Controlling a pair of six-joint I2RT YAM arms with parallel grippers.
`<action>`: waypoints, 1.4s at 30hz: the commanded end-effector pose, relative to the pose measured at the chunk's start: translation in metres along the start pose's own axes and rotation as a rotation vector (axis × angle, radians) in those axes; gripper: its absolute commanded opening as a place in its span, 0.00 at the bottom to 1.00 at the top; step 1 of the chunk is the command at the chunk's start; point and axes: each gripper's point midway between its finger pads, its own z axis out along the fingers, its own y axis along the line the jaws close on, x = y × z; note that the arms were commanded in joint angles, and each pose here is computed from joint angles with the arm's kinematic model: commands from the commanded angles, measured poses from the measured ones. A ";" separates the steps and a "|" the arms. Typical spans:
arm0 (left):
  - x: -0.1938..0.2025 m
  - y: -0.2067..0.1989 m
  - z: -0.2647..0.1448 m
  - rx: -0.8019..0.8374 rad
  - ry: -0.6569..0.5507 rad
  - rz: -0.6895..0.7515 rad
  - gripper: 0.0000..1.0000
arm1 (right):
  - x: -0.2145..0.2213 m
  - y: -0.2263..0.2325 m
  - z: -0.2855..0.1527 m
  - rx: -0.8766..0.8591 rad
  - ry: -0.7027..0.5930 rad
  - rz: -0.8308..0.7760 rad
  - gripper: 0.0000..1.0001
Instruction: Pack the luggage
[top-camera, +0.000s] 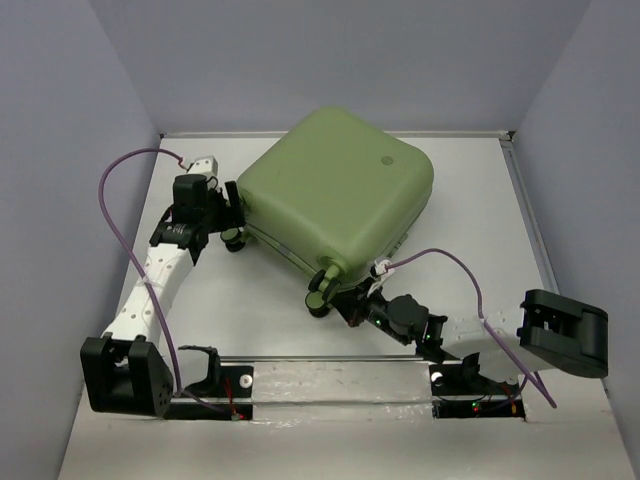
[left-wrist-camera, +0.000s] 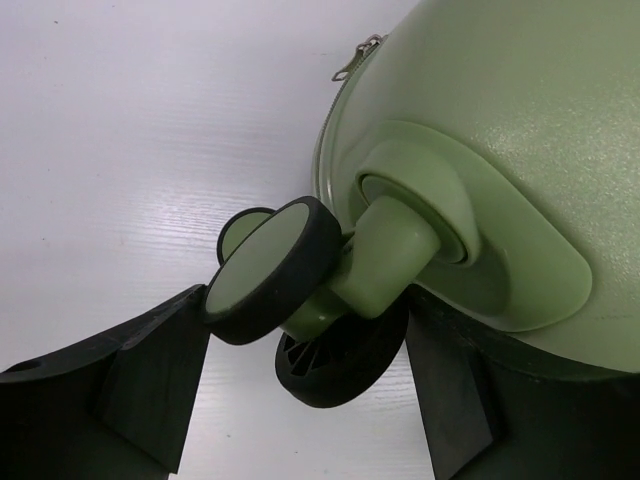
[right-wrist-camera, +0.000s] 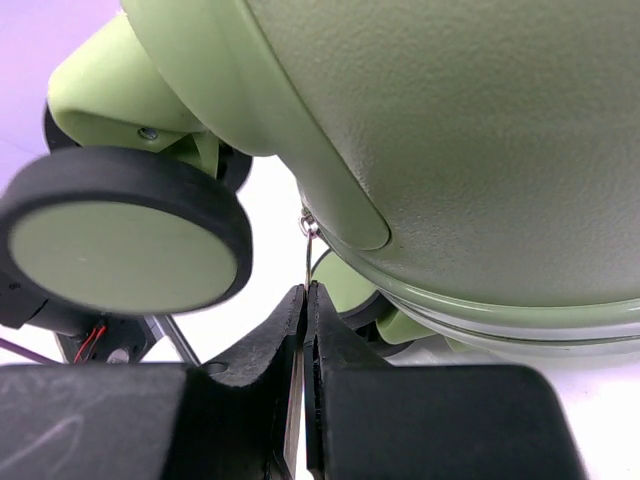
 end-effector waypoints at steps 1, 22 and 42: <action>-0.045 -0.015 -0.003 0.059 -0.128 0.039 0.83 | 0.007 0.009 -0.007 -0.063 0.049 0.010 0.07; -0.041 -0.018 -0.002 0.002 -0.140 0.107 0.99 | -0.013 -0.016 -0.019 -0.015 0.036 0.007 0.07; 0.042 -0.099 -0.006 0.303 0.078 0.182 0.06 | -0.097 -0.066 -0.007 0.040 -0.053 -0.012 0.07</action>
